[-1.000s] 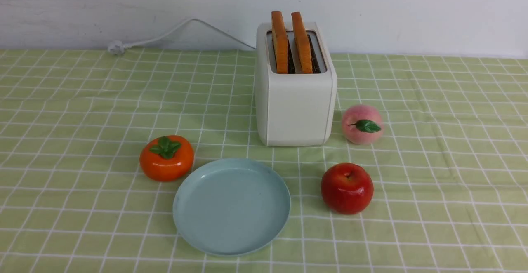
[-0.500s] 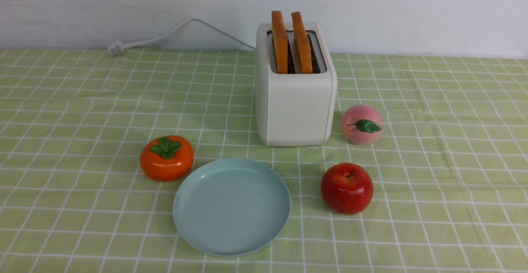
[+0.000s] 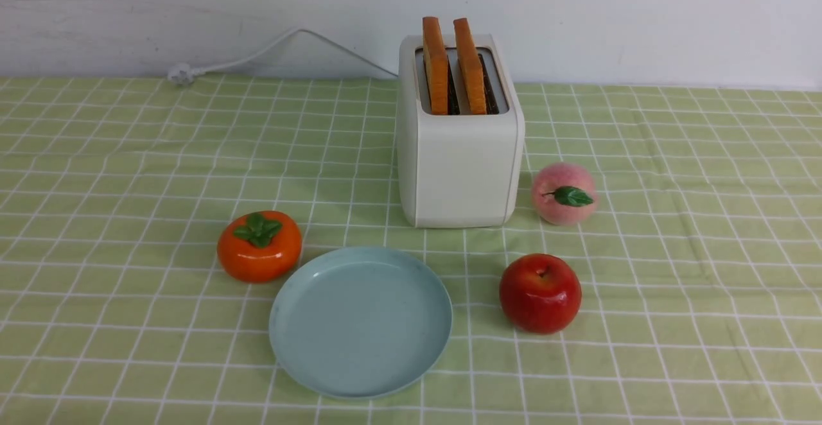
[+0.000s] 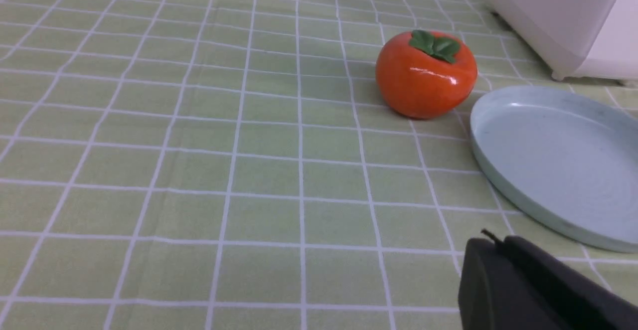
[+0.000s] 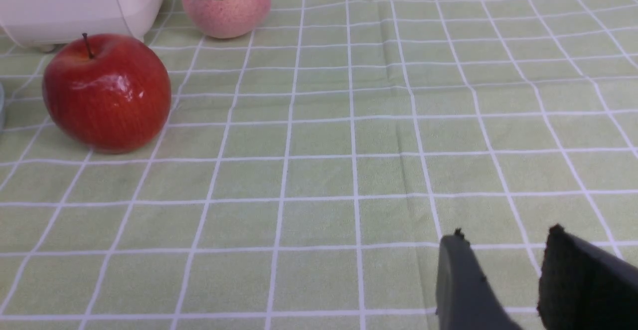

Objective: Take toasted bread from bread machine on green coffee tablecloth place on plate.
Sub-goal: 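Reach for a toast slice standing in the toaster with the left gripper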

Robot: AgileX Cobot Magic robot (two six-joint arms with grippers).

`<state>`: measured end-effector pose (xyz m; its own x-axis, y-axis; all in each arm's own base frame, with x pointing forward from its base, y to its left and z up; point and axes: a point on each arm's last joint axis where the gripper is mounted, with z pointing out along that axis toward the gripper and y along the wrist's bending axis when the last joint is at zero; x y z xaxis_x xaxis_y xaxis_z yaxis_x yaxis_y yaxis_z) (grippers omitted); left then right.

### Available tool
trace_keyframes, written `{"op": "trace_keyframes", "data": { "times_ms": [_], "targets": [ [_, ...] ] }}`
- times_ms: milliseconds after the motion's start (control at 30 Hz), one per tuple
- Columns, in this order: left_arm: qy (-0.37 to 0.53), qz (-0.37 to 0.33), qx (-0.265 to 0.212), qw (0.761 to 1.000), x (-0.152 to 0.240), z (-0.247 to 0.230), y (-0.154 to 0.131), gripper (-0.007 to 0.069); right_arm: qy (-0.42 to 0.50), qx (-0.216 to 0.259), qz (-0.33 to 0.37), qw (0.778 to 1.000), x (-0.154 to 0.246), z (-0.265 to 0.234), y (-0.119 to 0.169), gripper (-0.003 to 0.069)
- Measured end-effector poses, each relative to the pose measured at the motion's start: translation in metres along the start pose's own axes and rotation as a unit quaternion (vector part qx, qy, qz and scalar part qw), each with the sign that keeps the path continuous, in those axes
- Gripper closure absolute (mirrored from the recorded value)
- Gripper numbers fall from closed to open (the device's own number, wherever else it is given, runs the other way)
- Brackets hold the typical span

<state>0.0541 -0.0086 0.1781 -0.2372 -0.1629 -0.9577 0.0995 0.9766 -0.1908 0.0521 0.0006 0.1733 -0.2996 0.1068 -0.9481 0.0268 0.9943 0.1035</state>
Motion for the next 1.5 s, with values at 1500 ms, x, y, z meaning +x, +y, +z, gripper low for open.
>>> {"op": "trace_keyframes", "data": {
  "times_ms": [1500],
  "targets": [
    [-0.140,-0.152,0.058,0.977,-0.119,-0.003,-0.025,0.0638,0.071,-0.056,0.005,0.996,-0.143,-0.023,0.027,0.0567]
  ]
}}
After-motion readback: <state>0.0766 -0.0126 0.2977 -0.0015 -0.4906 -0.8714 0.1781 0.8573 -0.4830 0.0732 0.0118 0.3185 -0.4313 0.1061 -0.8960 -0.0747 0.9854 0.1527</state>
